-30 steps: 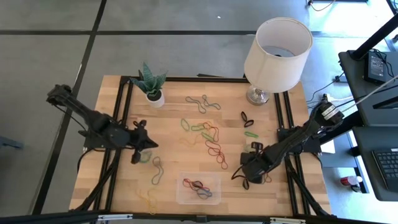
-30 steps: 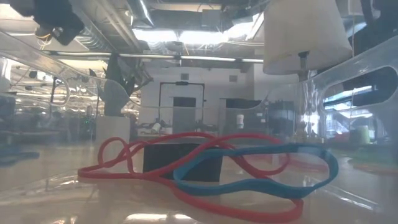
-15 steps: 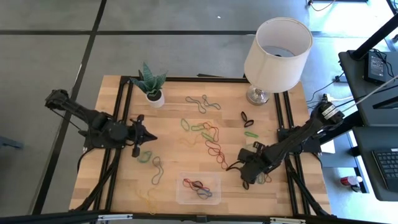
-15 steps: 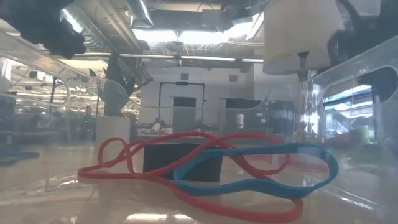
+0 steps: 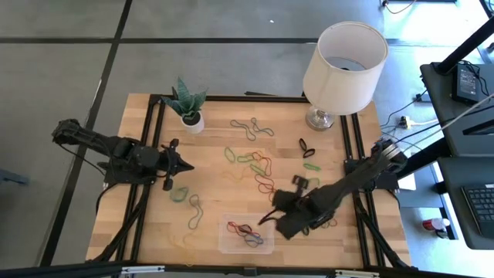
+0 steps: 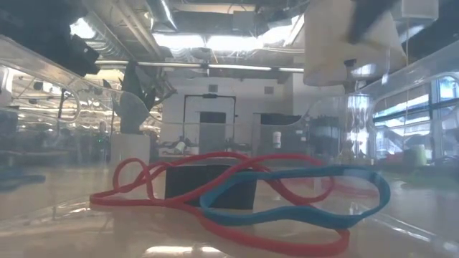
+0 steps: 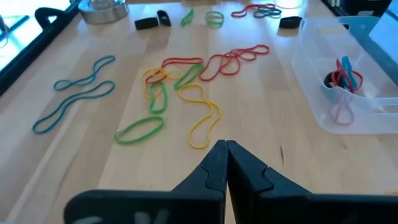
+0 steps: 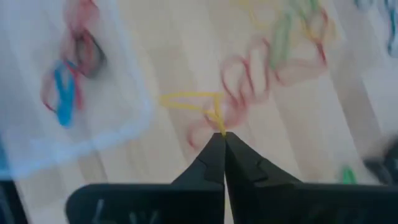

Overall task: Pick and place rubber bands into bin
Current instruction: Put the yellow rubber band into the transparent bin, then put the red rubber band into the transparent bin

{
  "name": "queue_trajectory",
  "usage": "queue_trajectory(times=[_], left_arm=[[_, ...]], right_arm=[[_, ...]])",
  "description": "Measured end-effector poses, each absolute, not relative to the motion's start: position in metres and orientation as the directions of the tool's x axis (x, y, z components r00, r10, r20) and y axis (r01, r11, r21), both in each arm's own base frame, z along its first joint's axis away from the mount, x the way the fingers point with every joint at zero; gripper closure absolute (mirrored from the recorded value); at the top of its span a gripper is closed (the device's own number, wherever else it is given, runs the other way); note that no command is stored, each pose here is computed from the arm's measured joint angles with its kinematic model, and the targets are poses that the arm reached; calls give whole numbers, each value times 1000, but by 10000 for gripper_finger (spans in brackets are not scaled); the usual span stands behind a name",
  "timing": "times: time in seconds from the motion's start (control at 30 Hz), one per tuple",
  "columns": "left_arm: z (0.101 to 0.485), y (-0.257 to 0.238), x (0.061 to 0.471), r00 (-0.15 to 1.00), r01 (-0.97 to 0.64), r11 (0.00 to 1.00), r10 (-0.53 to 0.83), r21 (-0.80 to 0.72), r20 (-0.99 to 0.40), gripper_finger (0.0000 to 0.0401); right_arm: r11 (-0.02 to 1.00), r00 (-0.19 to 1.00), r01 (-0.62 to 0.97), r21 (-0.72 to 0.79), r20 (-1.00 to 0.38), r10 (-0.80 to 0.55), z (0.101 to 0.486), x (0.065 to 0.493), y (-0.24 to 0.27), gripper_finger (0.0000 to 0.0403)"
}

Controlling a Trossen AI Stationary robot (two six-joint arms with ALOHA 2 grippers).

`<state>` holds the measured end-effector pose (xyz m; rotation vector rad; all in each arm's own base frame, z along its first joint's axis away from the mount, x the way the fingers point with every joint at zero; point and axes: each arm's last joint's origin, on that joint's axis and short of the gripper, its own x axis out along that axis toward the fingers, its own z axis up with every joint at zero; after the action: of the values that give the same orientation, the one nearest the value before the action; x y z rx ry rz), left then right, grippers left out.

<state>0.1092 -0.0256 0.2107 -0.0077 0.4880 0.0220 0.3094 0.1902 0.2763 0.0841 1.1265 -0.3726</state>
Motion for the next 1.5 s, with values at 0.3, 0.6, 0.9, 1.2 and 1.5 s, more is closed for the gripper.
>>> queue_trajectory(times=[0.3,0.6,0.9,1.2,1.5], left_arm=[[211,-26,107,884,10,1000,-6,6,-467,399],[209,-27,106,868,72,997,-59,7,-493,399],[209,-27,106,868,69,998,-60,0,-493,399],[209,-27,106,867,75,997,-67,-4,-494,399],[209,-27,106,869,62,998,-47,14,-492,399]], right_arm=[[957,457,264,-116,-859,-231,265,377,231,403],[960,341,275,-46,-929,-143,207,400,251,403],[927,252,366,-79,-951,-181,199,398,243,364],[934,260,350,-66,-952,-165,206,398,244,311],[946,254,311,-86,-952,-170,245,394,241,338]])
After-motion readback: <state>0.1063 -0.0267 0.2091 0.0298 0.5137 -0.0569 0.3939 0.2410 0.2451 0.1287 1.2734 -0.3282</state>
